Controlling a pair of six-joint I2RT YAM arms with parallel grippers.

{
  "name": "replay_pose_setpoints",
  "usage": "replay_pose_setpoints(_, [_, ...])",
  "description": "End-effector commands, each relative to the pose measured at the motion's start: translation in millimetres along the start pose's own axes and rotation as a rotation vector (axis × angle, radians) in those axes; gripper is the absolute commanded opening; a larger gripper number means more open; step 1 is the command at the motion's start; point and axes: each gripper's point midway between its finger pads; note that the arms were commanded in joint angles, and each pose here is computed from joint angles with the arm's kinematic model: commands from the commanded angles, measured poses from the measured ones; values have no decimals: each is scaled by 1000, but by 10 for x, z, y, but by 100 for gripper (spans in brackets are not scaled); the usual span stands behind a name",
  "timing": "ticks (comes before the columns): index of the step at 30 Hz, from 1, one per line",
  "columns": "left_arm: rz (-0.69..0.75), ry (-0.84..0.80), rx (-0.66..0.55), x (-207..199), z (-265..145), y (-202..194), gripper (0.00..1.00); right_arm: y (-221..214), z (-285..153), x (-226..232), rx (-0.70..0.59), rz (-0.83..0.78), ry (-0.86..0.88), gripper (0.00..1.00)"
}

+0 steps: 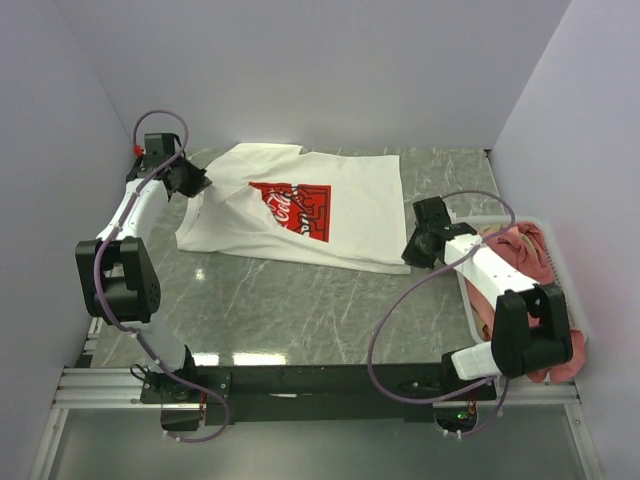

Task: Fold and stack the t-shirts
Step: Fold the tshirt

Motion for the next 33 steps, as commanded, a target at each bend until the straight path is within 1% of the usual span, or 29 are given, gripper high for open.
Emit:
replay_pose_setpoints(1, [29, -49, -54, -171, -97, 237, 1, 204, 11, 229, -21, -10, 40, 0])
replay_pose_setpoints(6, [23, -38, -54, -132, -11, 305, 1, 299, 121, 378, -13, -15, 45, 0])
replay_pose_setpoints(13, [18, -32, -44, -90, 100, 318, 1, 367, 322, 447, 0, -21, 17, 0])
replay_pose_setpoints(22, [19, -22, -27, -31, 190, 269, 1, 565, 329, 518, -47, -4, 23, 0])
replay_pose_setpoints(33, [15, -47, -53, -106, 126, 365, 1, 746, 284, 542, -97, 11, 29, 0])
Point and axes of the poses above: each gripper's point midway between its finger pads, its own z axis out along the fingers, its own x axis along the line the jaws close on, y = z × x, and after that the axes turned 13 degrees about z, right-handed
